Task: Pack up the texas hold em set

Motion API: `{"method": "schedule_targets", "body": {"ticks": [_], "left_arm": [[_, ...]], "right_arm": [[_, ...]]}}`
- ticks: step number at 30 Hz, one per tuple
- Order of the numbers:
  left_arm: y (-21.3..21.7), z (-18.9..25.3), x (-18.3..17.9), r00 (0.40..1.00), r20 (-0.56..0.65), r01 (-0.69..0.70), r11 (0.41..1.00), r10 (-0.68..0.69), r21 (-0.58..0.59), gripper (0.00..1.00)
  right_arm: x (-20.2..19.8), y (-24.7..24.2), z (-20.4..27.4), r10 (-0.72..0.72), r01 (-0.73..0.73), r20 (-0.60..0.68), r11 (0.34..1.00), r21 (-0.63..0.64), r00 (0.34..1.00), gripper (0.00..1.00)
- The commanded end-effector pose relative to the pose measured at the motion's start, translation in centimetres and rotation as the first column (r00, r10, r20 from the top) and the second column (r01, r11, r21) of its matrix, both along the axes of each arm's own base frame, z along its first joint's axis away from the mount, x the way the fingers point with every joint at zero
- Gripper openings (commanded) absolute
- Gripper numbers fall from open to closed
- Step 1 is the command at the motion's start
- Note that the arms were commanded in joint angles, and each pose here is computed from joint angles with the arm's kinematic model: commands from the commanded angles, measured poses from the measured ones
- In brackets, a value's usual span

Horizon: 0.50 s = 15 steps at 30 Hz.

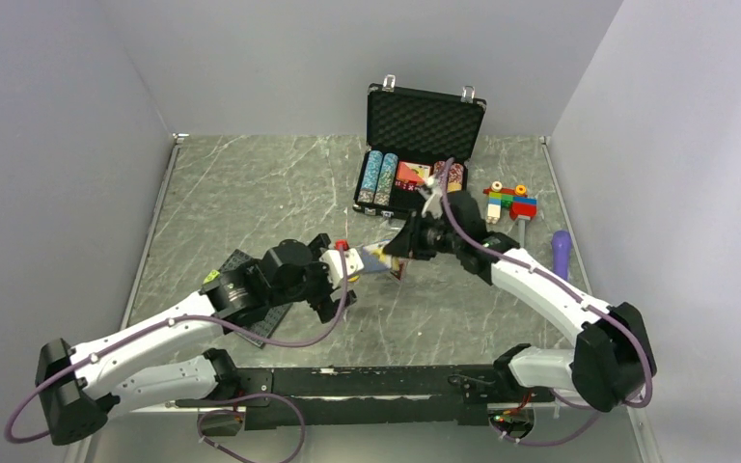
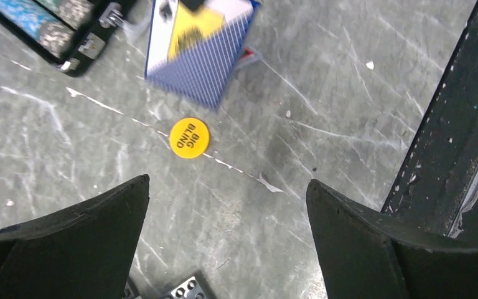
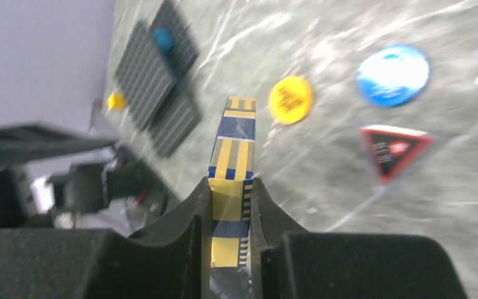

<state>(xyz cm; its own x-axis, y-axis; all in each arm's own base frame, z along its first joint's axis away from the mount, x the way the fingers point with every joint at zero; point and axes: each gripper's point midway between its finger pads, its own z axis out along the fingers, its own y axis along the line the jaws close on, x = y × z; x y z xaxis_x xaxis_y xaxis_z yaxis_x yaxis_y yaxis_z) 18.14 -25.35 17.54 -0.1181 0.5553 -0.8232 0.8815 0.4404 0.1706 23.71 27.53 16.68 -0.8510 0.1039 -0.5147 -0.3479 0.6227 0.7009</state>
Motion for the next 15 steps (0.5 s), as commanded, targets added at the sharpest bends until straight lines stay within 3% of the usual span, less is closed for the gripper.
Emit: {"method": "schedule_targets", "body": {"ticks": [1, 9, 15], "left_arm": [[1.0, 4.1, 1.7, 0.993, 0.09, -0.068, 0.99, 0.079, -0.123, 1.0], [6.3, 8.1, 5.5, 0.95, 0.018, -0.293, 0.905, 0.313, -0.308, 0.99], [8.3, 9.7, 5.9, 0.928, 0.031, -0.329, 0.859, 0.37, -0.392, 0.99]], "right_arm": [[6.7, -5.3, 4.0, -0.208, 0.219, 0.208, 0.975, -0.031, 0.956, 0.0], [16.5, -12.7, 2.4, -0.378, 0.431, 0.29, 0.891, -0.143, 0.879, 0.0], [21.0, -12.5, 2.9, -0.394, 0.43, 0.29, 0.9, -0.072, 0.872, 0.0]]}}
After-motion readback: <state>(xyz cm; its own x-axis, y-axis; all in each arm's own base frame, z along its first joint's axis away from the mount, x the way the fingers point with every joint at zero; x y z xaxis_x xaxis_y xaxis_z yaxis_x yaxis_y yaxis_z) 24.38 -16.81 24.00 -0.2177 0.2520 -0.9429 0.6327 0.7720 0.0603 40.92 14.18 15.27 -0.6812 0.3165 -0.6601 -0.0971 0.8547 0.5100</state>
